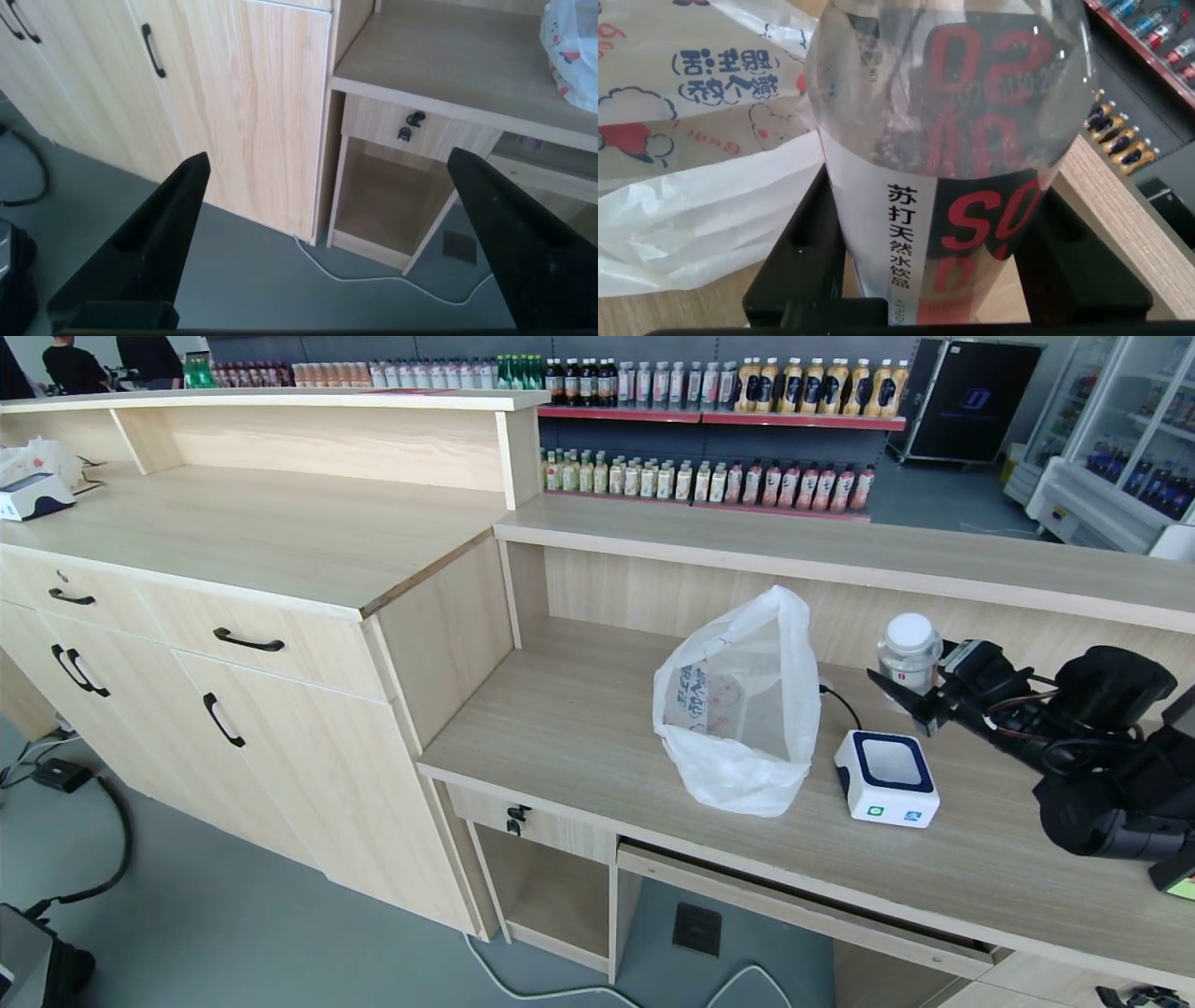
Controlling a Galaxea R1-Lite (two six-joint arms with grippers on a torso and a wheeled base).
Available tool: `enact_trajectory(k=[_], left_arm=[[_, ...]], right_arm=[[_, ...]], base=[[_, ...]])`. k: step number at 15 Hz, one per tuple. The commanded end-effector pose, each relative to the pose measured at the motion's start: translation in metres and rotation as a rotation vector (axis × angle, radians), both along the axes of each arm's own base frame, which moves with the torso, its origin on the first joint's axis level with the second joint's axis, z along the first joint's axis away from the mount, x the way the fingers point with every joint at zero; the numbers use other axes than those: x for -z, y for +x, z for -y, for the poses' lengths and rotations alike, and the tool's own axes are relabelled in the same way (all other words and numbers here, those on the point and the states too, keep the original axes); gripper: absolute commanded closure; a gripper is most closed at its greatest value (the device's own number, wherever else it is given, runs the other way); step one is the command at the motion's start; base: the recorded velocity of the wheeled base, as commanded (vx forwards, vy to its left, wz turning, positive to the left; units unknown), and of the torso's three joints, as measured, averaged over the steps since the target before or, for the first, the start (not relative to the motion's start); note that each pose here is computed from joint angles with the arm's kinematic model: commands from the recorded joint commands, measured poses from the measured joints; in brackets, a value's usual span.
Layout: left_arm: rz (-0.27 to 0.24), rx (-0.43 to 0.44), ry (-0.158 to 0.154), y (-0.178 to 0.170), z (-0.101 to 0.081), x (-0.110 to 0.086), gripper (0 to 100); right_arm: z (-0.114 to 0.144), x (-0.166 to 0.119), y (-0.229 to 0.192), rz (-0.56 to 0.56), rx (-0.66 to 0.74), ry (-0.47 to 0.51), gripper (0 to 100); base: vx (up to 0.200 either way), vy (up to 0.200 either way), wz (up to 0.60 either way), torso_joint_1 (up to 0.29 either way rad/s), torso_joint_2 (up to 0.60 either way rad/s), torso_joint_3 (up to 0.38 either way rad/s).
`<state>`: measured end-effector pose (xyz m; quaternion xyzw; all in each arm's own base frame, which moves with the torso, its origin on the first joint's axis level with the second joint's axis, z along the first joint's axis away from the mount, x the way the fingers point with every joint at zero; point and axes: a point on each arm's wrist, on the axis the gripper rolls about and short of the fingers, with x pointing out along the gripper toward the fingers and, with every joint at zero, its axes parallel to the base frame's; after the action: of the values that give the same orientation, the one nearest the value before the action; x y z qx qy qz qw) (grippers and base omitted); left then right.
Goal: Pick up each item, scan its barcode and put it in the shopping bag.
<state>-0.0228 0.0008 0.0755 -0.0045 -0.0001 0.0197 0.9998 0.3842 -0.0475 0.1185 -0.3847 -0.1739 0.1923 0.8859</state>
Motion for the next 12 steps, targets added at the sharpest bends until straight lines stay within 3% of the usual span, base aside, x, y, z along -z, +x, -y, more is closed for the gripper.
enact_trajectory(k=[1, 12], left_arm=[[0.000, -0.002, 0.000, 0.000, 0.000, 0.000, 0], [0.000, -0.001, 0.000, 0.000, 0.000, 0.000, 0]], right_arm=[[0.001, 0.011, 0.009, -0.014, -0.006, 0.004, 100], [-0.013, 0.033, 0.028, 0.002, -0.055, 0.022, 100]], base=[[0.000, 0.000, 0.00, 0.000, 0.00, 0.000], [0.000, 0.000, 0.00, 0.000, 0.00, 0.000]])
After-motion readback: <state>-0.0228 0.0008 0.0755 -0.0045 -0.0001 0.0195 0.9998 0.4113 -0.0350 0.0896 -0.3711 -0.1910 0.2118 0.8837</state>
